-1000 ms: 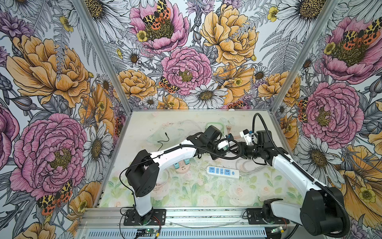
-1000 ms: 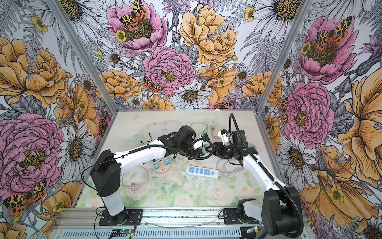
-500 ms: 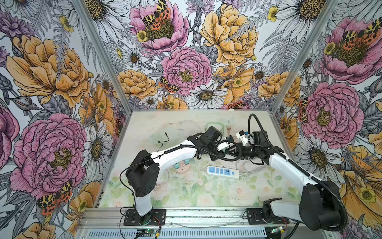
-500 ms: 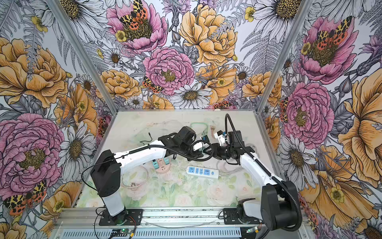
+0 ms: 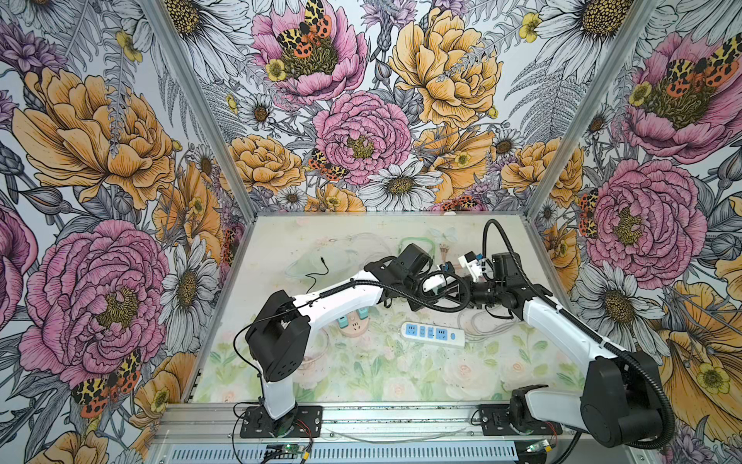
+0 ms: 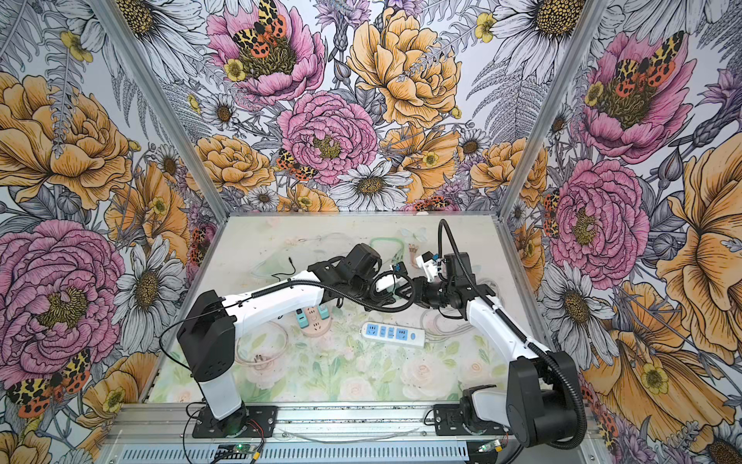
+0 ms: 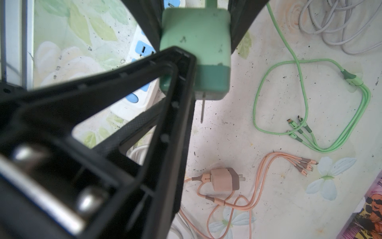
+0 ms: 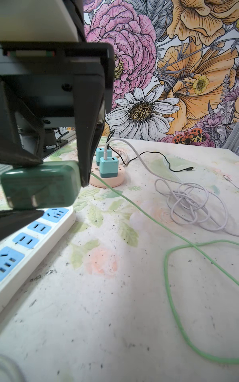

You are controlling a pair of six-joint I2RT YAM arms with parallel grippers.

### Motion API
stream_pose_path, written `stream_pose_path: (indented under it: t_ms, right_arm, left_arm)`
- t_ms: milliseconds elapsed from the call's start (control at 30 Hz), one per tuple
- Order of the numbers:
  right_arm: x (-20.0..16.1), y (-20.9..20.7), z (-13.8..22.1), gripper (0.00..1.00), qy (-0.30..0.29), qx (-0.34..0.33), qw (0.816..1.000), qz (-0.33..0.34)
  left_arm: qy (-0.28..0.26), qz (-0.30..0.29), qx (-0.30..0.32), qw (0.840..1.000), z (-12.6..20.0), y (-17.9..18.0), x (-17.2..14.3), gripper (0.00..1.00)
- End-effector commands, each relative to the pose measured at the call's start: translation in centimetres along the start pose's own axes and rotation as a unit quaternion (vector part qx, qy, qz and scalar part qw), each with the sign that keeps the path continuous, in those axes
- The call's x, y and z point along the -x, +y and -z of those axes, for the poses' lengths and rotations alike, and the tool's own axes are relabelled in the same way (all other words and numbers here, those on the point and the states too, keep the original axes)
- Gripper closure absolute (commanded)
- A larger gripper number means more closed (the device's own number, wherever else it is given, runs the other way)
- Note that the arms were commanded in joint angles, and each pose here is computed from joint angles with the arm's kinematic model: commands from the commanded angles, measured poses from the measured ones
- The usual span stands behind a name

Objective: Insert plugs into power strip
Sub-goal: Insert the plug into the socket.

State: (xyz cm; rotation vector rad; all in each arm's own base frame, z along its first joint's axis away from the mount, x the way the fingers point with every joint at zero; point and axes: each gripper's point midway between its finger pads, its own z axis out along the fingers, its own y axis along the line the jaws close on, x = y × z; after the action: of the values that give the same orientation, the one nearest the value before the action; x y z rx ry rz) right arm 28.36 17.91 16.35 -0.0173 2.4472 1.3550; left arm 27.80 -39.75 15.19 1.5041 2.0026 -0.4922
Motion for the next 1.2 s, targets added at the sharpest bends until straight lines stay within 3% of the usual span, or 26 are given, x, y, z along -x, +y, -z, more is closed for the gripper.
stream_pose_path:
  t_ms: [0, 267, 367, 600, 767, 967, 1067, 1167]
  right_arm:
    - [-0.2, 0.2, -0.3, 0.65, 0.003, 0.008, 1.000, 0.000]
    - [-0.5, 1.0, -0.3, 0.55, 0.008, 0.026, 1.000, -0.002]
    - [-0.5, 1.1, -0.1, 0.60, 0.004, 0.024, 1.000, 0.001]
    - [0.2, 1.2, 0.1, 0.61, -0.011, 0.013, 1.000, 0.004]
    - [0.5, 1.1, -0.1, 0.71, -0.010, 0.012, 1.000, -0.004]
    - [0.6, 1.6, 0.4, 0.88, -0.021, 0.012, 1.000, 0.004]
    - [0.8, 1.6, 0.6, 0.93, -0.030, 0.006, 1.000, 0.007]
    - [1.2, 1.6, 0.9, 0.99, -0.042, -0.002, 0.999, 0.012]
  left_arm:
    - [-0.057, -0.012, 0.006, 0.998, 1.0, 0.2, 3.6, 0.81]
    - [-0.078, -0.019, 0.006, 0.997, 1.0, 0.2, 4.5, 0.81]
    - [-0.077, -0.021, 0.007, 0.997, 1.0, 0.3, 4.5, 0.82]
    - [-0.073, -0.020, 0.002, 0.997, 1.0, -0.1, 3.9, 0.82]
    - [-0.082, -0.024, 0.000, 0.996, 1.4, -0.4, 4.6, 0.81]
    - [-0.088, -0.030, 0.006, 0.996, 1.1, -0.3, 5.7, 0.72]
    - [-0.086, -0.029, 0.019, 0.996, 1.2, 0.0, 5.8, 0.55]
    - [-0.077, -0.015, 0.035, 0.996, 1.1, 0.6, 4.9, 0.47]
